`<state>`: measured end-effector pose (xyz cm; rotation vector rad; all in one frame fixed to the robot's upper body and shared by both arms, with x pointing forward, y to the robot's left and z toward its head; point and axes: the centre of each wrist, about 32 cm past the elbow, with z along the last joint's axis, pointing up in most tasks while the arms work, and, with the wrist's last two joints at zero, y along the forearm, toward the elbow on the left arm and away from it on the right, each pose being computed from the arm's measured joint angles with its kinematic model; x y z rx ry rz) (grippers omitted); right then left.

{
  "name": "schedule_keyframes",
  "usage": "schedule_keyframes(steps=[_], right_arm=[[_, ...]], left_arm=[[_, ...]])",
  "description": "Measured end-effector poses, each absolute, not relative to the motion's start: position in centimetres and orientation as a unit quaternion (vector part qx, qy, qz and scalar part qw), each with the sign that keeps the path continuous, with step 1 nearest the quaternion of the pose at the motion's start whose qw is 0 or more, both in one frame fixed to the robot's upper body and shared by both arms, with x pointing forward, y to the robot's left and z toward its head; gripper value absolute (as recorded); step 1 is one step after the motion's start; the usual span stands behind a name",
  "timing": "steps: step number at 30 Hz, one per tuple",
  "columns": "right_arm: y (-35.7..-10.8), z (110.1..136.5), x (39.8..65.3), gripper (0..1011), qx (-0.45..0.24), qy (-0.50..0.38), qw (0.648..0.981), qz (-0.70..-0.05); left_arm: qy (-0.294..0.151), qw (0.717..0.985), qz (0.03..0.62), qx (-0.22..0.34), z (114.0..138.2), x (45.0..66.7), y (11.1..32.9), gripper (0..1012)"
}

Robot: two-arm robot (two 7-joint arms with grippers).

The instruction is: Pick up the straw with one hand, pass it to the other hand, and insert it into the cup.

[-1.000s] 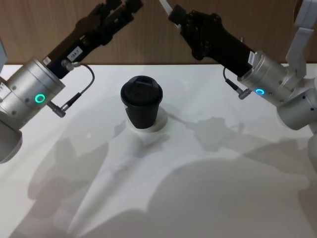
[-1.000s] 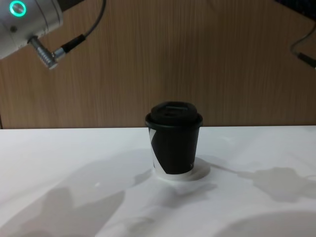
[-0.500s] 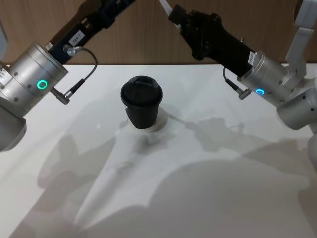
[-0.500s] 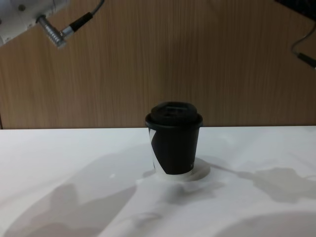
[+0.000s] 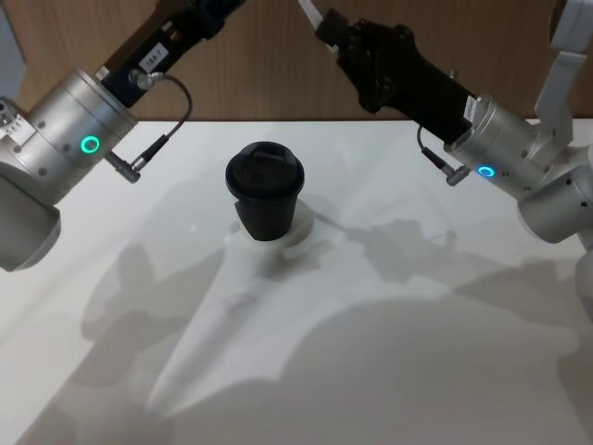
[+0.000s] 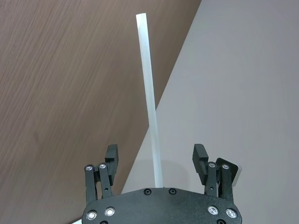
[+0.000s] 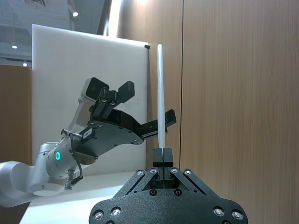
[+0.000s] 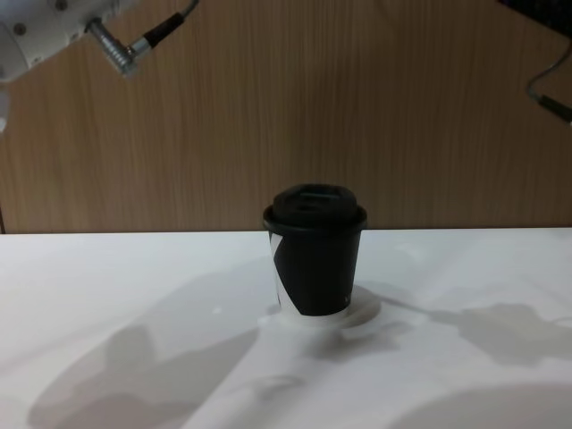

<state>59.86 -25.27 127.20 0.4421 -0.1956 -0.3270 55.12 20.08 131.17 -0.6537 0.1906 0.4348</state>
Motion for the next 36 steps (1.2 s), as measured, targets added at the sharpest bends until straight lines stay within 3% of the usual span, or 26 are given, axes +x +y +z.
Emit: schedule_keyframes(steps=[32,36], right_arm=[[-25.3,127.2,59.9,7,0.218,-0.096,0.958,-0.161],[-25.3,127.2,59.9,8,0.218,-0.096,0.958,-0.161]], left_arm=[[0.085,0.917,0.199,-0.335,132.5,56.8,18.9,1001],[0.084,0.917,0.199,-0.335,132.7,57.0,18.7,949]])
